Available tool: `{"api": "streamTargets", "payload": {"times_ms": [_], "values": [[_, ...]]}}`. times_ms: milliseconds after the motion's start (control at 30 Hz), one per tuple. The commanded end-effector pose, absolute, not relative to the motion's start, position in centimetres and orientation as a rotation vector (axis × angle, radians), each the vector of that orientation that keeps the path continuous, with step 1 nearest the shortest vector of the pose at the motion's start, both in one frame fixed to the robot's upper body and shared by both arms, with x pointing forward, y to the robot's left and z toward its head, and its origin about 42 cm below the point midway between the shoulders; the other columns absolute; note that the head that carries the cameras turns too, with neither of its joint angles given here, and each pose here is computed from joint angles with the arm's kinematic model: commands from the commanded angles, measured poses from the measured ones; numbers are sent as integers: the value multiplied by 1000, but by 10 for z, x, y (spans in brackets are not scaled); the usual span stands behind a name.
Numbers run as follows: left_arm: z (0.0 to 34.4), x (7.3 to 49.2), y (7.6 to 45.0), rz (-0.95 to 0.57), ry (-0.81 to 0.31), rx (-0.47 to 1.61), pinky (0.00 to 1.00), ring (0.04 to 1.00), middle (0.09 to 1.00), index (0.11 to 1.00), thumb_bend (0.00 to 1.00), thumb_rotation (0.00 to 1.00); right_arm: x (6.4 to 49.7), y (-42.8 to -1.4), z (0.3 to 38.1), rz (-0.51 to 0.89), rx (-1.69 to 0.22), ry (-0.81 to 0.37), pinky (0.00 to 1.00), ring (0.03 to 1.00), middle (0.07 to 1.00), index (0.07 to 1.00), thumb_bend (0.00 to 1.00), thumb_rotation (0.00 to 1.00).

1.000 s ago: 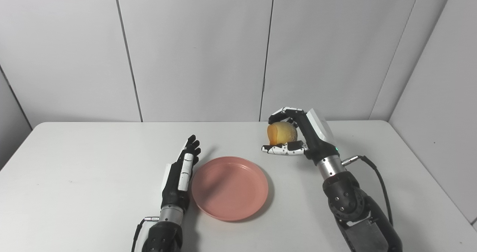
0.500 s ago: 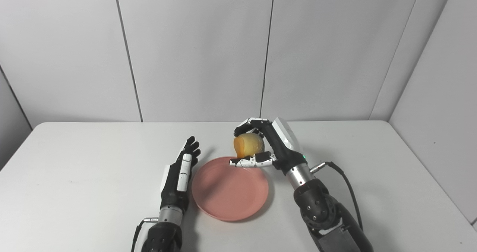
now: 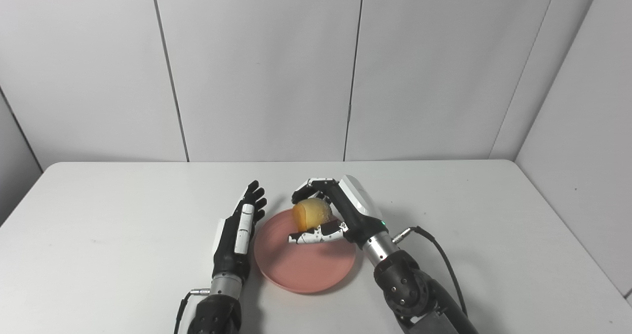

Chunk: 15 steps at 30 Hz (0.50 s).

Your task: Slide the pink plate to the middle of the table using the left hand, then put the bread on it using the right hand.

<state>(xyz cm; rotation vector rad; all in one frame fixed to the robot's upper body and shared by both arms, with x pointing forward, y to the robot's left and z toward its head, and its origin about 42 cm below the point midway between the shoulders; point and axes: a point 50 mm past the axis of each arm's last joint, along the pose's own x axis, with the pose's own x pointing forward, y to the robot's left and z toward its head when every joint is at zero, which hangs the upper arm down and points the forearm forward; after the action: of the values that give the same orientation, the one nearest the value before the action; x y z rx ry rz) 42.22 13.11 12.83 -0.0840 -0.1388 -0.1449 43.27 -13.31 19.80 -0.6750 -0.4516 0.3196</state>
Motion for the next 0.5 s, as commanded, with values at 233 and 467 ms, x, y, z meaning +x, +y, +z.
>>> {"api": "streamTargets", "payload": {"times_ms": [233, 467], "values": [[121, 415, 129, -153, -127, -97, 931, 925, 931, 906, 719, 994, 438, -137, 203, 328, -730, -523, 313, 378, 425, 515, 513, 0], [121, 415, 128, -148, -126, -112, 926, 921, 929, 900, 707, 979, 438, -139, 195, 342, -783, -519, 317, 386, 424, 519, 513, 0]]}}
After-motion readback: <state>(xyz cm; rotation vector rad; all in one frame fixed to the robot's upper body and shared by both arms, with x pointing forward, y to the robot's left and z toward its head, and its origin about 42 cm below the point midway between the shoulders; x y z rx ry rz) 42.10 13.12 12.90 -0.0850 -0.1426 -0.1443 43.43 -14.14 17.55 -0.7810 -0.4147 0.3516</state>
